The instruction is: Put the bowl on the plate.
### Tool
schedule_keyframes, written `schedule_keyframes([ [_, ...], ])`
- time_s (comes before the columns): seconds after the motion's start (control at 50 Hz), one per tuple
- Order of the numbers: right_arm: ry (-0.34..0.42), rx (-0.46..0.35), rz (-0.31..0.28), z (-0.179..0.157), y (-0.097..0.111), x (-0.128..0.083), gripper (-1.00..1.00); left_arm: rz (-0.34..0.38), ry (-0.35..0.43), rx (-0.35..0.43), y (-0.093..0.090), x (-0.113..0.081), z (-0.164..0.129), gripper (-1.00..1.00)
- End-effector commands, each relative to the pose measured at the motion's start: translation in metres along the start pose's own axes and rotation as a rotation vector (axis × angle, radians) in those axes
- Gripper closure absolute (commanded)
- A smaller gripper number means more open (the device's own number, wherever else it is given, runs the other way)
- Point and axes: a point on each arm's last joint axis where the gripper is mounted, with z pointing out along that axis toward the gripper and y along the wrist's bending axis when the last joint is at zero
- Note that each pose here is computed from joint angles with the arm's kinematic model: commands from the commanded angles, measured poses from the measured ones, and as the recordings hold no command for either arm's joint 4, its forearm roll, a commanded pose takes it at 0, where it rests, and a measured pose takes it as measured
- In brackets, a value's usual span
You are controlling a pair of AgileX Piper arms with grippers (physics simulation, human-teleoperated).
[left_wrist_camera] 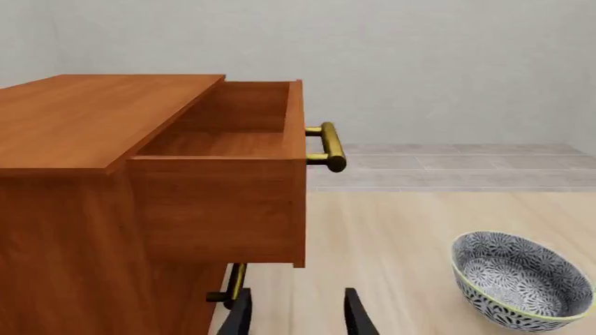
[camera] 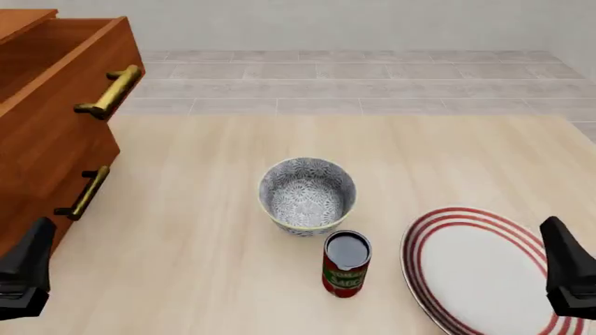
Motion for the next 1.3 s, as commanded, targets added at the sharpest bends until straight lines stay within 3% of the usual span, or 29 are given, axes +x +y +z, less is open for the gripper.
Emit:
schedule_keyframes([
  [0.02,0.003,-0.005,0.003,0.001,0.000,-0.001,-1.00,0.000,0.000,0.000,0.000,0.000,0.000,-1.00],
  [0.22,0.011,-0.003,0.018,0.013,0.000,-0.002,-1.00,0.000,0.000,0.000,0.000,0.000,0.000,-1.00],
  [0.32,0.055,-0.042,-0.018,0.024,0.003,0.001,-1.00,0.000,0.000,0.000,0.000,0.000,0.000,-1.00],
  [0.58,0.039,-0.053,-0.026,0.035,0.005,-0.020,-1.00,0.000,0.000,0.000,0.000,0.000,0.000,-1.00],
  [0.62,0.036,-0.079,-0.046,0.037,0.007,-0.028,-1.00,0.000,0.000,0.000,0.000,0.000,0.000,-1.00],
  [0.66,0.039,-0.084,-0.018,0.041,0.008,-0.034,-1.00,0.000,0.000,0.000,0.000,0.000,0.000,-1.00],
  [0.78,0.029,-0.121,-0.031,0.053,0.013,-0.054,-1.00,0.000,0.000,0.000,0.000,0.000,0.000,-1.00],
  [0.9,0.050,-0.121,-0.034,0.063,0.014,-0.060,-1.00,0.000,0.000,0.000,0.000,0.000,0.000,-1.00],
  [1.06,0.099,-0.166,0.019,0.086,0.023,-0.073,-1.00,0.000,0.000,0.000,0.000,0.000,0.000,-1.00],
  [1.1,0.121,-0.189,-0.008,0.092,0.027,-0.075,-1.00,0.000,0.000,0.000,0.000,0.000,0.000,-1.00],
  [1.3,0.153,-0.256,-0.015,0.123,0.044,-0.093,-1.00,0.000,0.000,0.000,0.000,0.000,0.000,-1.00],
])
